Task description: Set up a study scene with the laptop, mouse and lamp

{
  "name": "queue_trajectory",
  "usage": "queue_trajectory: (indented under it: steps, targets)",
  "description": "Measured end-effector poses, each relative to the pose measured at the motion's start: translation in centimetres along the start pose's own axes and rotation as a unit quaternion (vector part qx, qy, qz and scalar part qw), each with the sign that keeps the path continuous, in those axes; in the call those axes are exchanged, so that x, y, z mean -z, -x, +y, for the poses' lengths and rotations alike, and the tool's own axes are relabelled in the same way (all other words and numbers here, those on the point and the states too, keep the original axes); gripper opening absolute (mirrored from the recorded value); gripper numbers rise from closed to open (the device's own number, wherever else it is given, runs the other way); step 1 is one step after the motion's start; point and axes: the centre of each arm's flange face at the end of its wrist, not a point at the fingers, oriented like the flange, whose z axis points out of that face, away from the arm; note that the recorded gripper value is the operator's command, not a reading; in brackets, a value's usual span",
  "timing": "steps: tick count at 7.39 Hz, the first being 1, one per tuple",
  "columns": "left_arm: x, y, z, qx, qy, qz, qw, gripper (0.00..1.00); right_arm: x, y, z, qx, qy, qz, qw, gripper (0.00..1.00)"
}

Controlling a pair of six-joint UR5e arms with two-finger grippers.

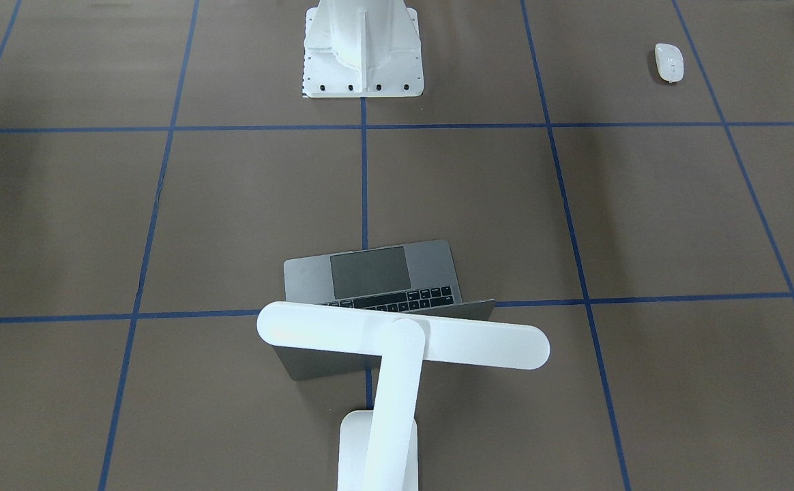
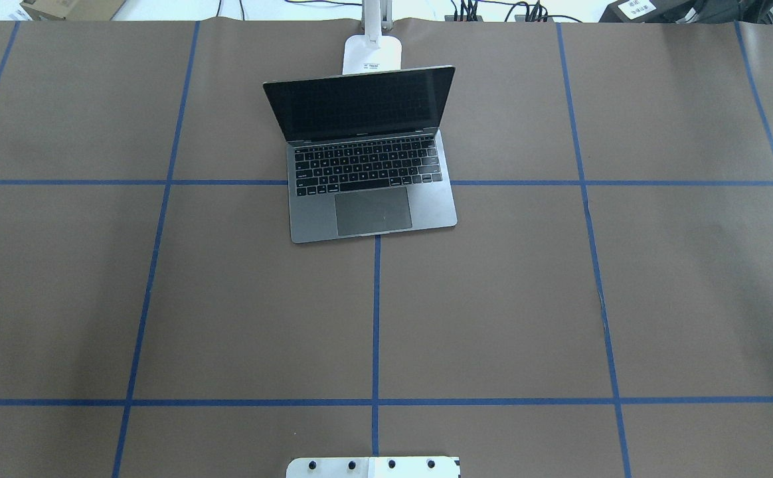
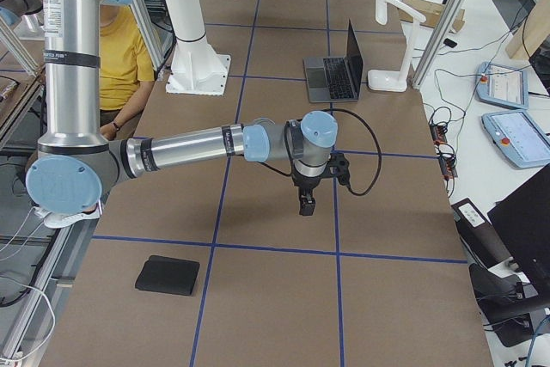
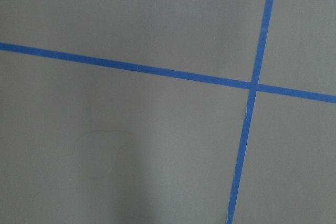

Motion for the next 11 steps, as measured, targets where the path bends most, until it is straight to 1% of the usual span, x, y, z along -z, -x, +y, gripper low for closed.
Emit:
queue_trajectory:
  steps: [1, 2, 3, 4, 5, 6, 7, 8, 9, 10, 11]
  targets:
    - [-0.1, 0.2, 0.5, 0.001, 0.001, 0.000, 1.0000, 1.00, -1.5, -1.4, 3.2, -0.003, 0.019, -0.001, 0.9998, 1.00]
    - [-0.1, 0.2, 0.8, 0.002, 0.002, 0.001, 1.0000, 1.00, -3.1, -3.3, 6.6, -0.024, 0.040, -0.002, 0.9989, 1.00]
    - [-0.3, 0.3, 1.1, 0.004, 0.003, 0.002, 1.0000, 1.00, -4.1, -5.5, 9.8, -0.060, 0.055, -0.002, 0.9967, 1.00]
    - [-0.4, 0.4, 1.4, 0.005, 0.005, 0.002, 1.0000, 1.00, -4.6, -8.4, 13.0, -0.112, 0.060, -0.004, 0.9919, 1.00]
    - [-0.5, 0.4, 1.7, 0.008, 0.006, 0.002, 0.9999, 1.00, -5.0, -11.7, 15.9, -0.164, 0.057, -0.009, 0.9848, 1.00]
    - [-0.9, 0.8, 2.0, 0.013, 0.010, 0.002, 0.9999, 1.00, -5.8, -15.5, 18.6, -0.220, 0.053, -0.017, 0.9739, 1.00]
    - [-1.3, 1.3, 2.5, 0.023, 0.015, 0.001, 0.9996, 1.00, -6.5, -18.5, 20.9, -0.270, 0.047, -0.030, 0.9614, 1.00]
    - [-1.7, 2.0, 3.3, 0.039, 0.022, -0.001, 0.9990, 1.00, -6.8, -20.0, 22.8, -0.304, 0.036, -0.052, 0.9505, 1.00]
    - [-2.3, 2.6, 4.2, 0.065, 0.030, -0.002, 0.9974, 1.00, -7.1, -20.5, 24.3, -0.327, 0.026, -0.077, 0.9415, 1.00]
    - [-2.8, 3.0, 4.8, 0.091, 0.037, -0.004, 0.9952, 1.00, -7.0, -20.7, 24.9, -0.344, 0.022, -0.084, 0.9349, 1.00]
    - [-3.2, 3.2, 5.4, 0.106, 0.041, -0.004, 0.9935, 1.00, -6.7, -20.9, 24.8, -0.377, 0.026, -0.075, 0.9227, 1.00]
